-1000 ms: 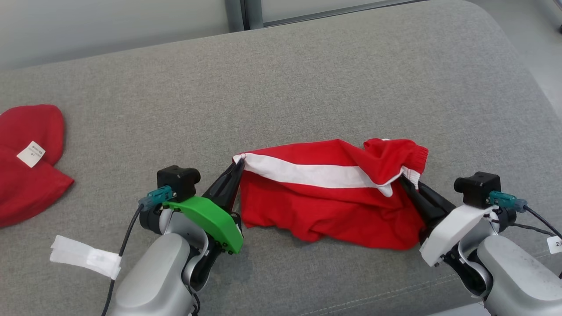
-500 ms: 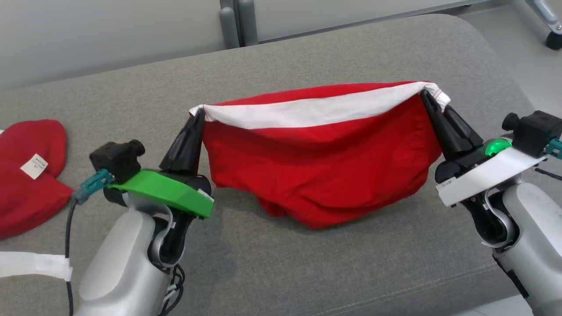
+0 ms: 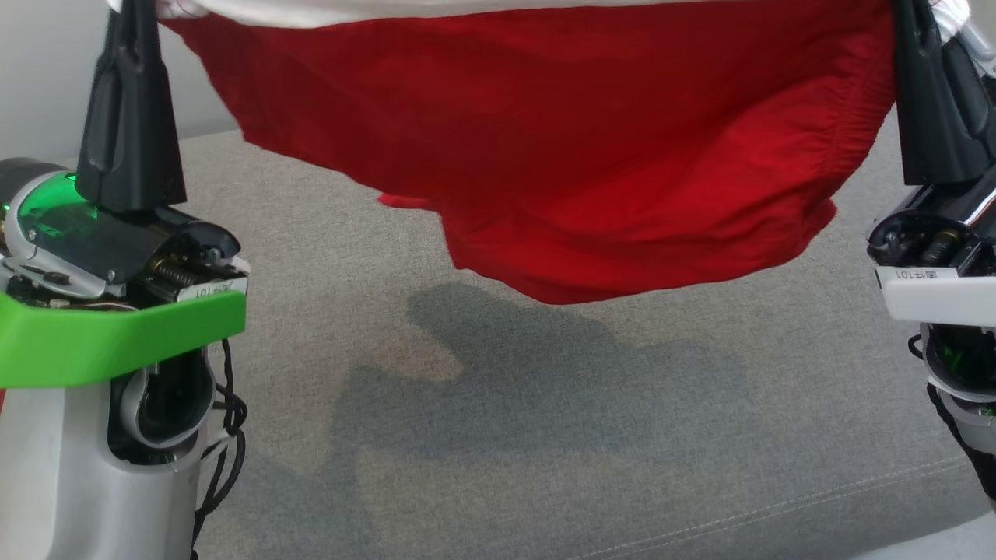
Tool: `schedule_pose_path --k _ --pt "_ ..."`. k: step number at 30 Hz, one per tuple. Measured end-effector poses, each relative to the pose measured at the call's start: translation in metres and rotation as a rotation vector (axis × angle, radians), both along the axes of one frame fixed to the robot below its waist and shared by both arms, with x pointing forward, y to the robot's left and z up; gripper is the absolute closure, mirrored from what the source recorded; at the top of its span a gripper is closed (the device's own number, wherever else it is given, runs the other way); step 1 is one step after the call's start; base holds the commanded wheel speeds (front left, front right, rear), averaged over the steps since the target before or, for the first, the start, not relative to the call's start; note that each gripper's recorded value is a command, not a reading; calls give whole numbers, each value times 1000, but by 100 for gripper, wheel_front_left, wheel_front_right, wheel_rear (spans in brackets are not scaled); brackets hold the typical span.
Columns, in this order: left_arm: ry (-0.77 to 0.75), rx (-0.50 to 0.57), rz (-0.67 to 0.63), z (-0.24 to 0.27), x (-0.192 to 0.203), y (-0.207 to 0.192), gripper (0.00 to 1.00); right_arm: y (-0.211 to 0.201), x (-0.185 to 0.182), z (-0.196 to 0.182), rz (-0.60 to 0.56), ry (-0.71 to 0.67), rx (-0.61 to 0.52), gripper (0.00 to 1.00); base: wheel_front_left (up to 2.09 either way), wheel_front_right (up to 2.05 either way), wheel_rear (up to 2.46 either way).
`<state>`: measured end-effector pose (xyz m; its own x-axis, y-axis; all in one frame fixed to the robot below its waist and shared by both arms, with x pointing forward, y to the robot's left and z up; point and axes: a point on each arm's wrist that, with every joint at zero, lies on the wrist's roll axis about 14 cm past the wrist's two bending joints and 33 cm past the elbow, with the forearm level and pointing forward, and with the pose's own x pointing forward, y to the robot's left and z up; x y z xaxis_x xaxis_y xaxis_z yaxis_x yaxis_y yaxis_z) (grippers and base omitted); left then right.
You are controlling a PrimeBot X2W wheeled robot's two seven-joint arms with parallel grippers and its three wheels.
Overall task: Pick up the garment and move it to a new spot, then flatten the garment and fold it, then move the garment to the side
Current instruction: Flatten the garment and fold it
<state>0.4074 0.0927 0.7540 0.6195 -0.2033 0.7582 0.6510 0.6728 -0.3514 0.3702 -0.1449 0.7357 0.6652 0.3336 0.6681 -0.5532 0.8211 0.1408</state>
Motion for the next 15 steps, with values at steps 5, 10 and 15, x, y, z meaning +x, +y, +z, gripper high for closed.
schedule_pose_path --k 5,10,15 --pt "36 -2 27 -5 3 8 100 21 16 -44 66 156 -98 100 0 0 0" --pt "315 48 52 -72 42 13 100 52 45 -117 154 442 -206 100 0 0 0" --pt "316 8 131 -54 79 35 100 38 114 -36 -7 253 -189 100 0 0 0"
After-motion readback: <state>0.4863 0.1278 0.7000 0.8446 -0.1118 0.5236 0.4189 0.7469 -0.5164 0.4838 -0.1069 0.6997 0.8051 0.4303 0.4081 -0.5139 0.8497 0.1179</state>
